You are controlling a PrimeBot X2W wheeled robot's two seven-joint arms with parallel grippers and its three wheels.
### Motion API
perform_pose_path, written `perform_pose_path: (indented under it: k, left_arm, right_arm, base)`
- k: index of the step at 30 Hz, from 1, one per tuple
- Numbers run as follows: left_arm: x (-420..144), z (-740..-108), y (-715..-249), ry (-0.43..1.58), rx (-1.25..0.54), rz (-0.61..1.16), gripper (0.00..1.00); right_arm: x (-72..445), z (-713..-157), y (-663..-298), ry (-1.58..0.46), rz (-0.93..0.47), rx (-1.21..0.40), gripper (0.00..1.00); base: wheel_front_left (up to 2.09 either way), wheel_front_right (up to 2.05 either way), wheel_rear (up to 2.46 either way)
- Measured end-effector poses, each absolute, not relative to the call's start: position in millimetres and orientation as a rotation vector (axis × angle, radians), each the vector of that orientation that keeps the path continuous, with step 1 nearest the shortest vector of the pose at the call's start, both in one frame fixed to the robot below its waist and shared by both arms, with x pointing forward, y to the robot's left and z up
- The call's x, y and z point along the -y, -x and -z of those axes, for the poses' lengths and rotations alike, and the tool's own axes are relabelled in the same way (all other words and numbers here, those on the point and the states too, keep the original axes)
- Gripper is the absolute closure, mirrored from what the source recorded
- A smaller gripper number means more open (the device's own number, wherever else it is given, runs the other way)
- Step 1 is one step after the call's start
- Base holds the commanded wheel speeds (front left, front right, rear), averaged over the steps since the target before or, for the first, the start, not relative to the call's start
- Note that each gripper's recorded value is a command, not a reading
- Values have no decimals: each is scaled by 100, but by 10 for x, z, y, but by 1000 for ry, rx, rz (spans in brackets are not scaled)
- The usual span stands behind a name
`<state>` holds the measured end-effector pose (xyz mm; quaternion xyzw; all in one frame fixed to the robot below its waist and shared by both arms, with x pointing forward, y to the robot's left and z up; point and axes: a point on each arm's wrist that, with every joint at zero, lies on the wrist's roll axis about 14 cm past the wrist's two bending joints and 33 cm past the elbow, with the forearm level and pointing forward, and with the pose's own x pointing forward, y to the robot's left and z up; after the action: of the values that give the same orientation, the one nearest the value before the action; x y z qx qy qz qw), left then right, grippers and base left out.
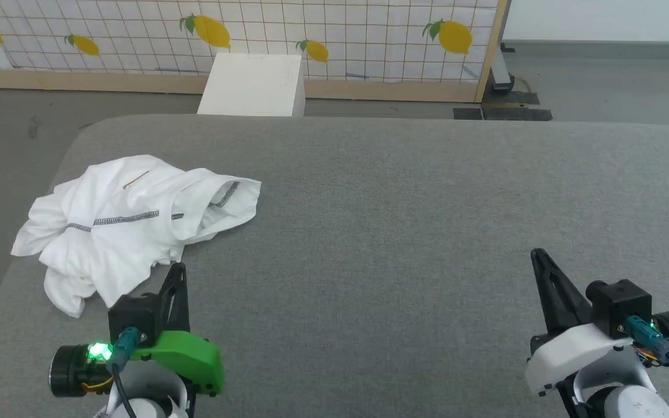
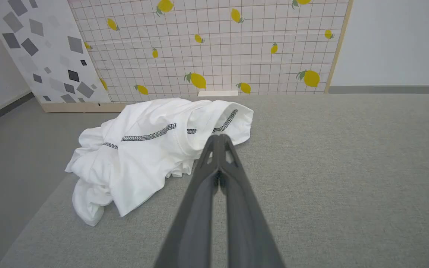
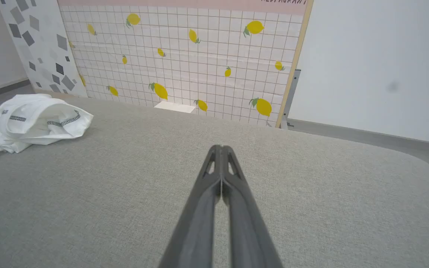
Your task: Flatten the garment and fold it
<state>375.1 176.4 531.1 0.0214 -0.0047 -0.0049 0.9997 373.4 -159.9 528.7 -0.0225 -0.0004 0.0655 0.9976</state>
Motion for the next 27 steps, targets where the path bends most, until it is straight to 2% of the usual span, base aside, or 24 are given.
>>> perform_pose_path:
  k: [27]
  left_arm:
    - [-1764,-5312,-3750,-43,9,10,100]
  right_arm:
    - [1599,-5287,-3734,45,-131,1,100]
  base:
    - [0,0,0]
